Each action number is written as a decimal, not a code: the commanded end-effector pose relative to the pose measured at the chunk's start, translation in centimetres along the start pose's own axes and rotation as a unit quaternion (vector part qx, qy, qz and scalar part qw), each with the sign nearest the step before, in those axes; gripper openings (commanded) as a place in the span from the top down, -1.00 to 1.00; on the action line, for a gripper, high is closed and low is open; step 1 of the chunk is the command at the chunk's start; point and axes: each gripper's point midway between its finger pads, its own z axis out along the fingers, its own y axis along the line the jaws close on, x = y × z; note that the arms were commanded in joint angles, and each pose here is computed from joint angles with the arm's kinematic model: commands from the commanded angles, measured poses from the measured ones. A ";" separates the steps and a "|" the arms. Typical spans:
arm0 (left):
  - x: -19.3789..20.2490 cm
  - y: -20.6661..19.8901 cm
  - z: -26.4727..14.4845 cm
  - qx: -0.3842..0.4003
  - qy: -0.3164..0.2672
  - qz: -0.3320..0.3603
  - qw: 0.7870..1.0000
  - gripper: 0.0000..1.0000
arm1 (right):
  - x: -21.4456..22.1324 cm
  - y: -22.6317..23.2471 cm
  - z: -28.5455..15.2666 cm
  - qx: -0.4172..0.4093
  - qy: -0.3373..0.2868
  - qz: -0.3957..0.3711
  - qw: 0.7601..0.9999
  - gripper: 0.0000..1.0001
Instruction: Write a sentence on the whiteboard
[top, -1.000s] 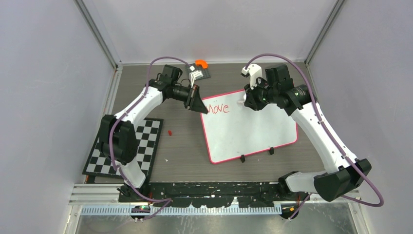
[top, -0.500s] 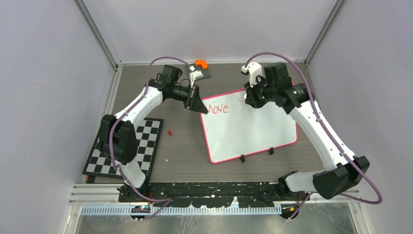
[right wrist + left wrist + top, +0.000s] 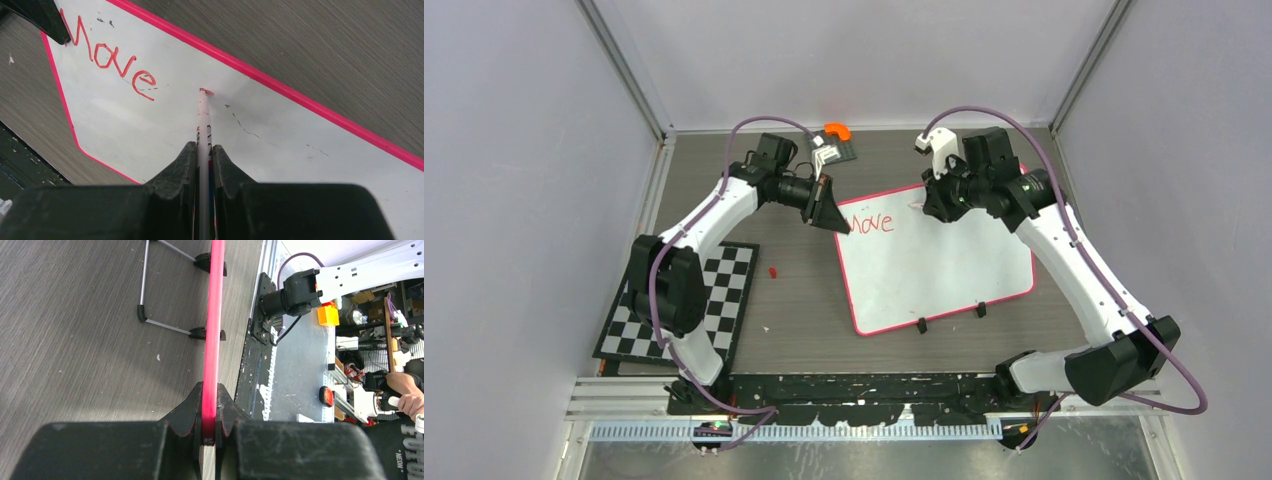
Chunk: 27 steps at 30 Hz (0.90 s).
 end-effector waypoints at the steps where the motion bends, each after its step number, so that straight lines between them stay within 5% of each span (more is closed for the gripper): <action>1: -0.4 -0.3 0.0 -0.001 0.004 0.007 1.000 1.00 | -0.8 0.2 -0.1 -0.003 -0.016 -0.010 1.000 0.99; 19: -0.2 0.0 0.0 -0.006 0.007 0.006 1.000 1.00 | 3.9 1.5 0.5 -0.019 0.028 0.002 0.999 1.00; 27: -0.2 0.1 0.1 -0.006 0.008 0.004 1.000 1.00 | 2.5 2.8 0.1 -0.044 0.012 -0.005 0.999 0.99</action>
